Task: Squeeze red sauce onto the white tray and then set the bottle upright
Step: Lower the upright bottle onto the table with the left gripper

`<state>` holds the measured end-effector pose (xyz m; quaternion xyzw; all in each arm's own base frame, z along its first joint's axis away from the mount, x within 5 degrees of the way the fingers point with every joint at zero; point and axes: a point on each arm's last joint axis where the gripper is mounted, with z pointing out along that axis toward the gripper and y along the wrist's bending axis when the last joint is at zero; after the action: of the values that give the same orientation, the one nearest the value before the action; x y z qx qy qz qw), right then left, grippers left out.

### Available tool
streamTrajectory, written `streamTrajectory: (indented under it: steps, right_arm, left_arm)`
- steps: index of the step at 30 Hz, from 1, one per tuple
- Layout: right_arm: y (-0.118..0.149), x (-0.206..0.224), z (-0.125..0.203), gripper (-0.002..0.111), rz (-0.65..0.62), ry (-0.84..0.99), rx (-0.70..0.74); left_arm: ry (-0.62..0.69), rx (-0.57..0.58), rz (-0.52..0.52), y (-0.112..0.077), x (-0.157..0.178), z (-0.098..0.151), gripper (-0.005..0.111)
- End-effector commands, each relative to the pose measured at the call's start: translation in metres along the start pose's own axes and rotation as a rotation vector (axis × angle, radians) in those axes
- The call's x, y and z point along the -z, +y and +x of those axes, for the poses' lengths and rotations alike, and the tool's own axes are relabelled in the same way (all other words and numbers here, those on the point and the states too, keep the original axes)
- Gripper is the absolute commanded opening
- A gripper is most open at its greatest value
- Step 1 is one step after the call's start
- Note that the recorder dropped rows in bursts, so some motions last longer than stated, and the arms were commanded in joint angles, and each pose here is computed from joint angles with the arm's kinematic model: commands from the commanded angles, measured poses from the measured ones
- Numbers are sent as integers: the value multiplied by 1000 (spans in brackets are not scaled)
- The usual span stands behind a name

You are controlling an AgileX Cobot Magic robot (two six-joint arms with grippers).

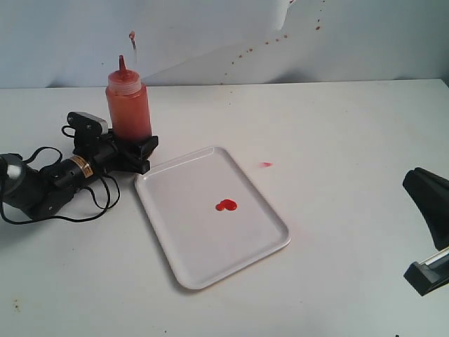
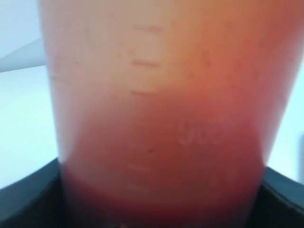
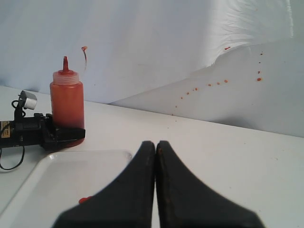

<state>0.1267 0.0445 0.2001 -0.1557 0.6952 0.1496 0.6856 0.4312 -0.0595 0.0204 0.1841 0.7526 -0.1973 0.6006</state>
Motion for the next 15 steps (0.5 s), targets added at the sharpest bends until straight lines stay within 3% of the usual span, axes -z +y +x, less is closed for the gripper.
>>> streamTrajectory:
  steps: [1,9,12,15]
  right_arm:
    - [0,1,0,0,0,-10,4]
    - [0,1,0,0,0,-10,4]
    - [0,1,0,0,0,-10,4]
    - [0,1,0,0,0,-10,4]
  left_arm:
    - [-44,2,6,-1,-2,-10,1]
    - [-23,0,23,-3,-2,-8,17]
    - [-18,7,38,-4,-2,-8,32]
    - [-14,8,51,-5,-2,-7,57]
